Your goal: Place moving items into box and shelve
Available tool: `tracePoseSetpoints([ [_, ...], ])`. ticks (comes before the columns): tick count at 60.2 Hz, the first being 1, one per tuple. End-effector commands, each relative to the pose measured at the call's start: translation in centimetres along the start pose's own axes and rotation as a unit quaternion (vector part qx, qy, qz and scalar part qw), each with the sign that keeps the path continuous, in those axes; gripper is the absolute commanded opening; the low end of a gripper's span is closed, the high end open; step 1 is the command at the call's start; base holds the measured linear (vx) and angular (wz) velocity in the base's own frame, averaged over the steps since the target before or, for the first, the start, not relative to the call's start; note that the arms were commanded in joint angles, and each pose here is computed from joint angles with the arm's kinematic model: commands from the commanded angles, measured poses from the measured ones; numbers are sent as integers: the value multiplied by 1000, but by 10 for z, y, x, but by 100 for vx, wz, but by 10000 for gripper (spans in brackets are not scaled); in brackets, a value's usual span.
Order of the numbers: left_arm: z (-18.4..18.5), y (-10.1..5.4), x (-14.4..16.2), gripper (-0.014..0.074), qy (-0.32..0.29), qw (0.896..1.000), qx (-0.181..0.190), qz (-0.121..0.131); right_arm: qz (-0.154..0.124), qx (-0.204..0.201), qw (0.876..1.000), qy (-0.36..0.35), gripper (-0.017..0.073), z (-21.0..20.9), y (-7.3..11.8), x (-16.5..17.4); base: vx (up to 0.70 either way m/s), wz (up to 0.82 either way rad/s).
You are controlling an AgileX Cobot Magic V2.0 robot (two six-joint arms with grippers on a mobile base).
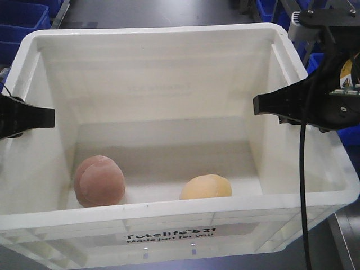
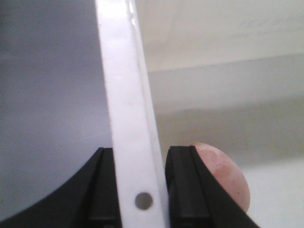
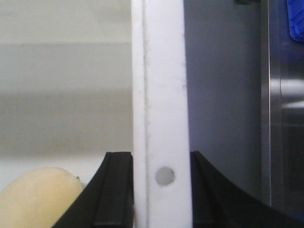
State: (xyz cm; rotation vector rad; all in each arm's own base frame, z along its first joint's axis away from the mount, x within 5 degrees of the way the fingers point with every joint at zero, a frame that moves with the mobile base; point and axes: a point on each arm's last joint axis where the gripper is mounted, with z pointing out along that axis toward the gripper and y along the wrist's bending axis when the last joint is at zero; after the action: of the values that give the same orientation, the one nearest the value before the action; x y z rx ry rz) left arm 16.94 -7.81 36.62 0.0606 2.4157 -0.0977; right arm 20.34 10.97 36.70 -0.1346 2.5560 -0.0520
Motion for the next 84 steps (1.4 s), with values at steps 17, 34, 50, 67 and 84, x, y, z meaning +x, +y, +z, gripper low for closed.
tracePoseSetpoints([
  [17, -17, 0, -16, 94, -83, 996, 22, 14, -1, 6, 997, -81, 95, -19, -9, -14, 34, -9],
  [34, -17, 0, -16, 94, -83, 996, 22, 14, -1, 6, 997, -81, 95, -19, -9, -14, 36, -7],
  [50, -17, 0, -16, 94, -83, 996, 22, 14, -1, 6, 997, -81, 95, -19, -9, -14, 36, -6],
  [67, -17, 0, -16, 94, -82, 996, 22, 14, -1, 6, 997, -81, 95, -19, -9, -14, 37, -4],
  [84, -17, 0, -16, 94, -83, 996, 22, 14, -1, 6, 997, -81, 95, -19, -9, -14, 37, 0],
])
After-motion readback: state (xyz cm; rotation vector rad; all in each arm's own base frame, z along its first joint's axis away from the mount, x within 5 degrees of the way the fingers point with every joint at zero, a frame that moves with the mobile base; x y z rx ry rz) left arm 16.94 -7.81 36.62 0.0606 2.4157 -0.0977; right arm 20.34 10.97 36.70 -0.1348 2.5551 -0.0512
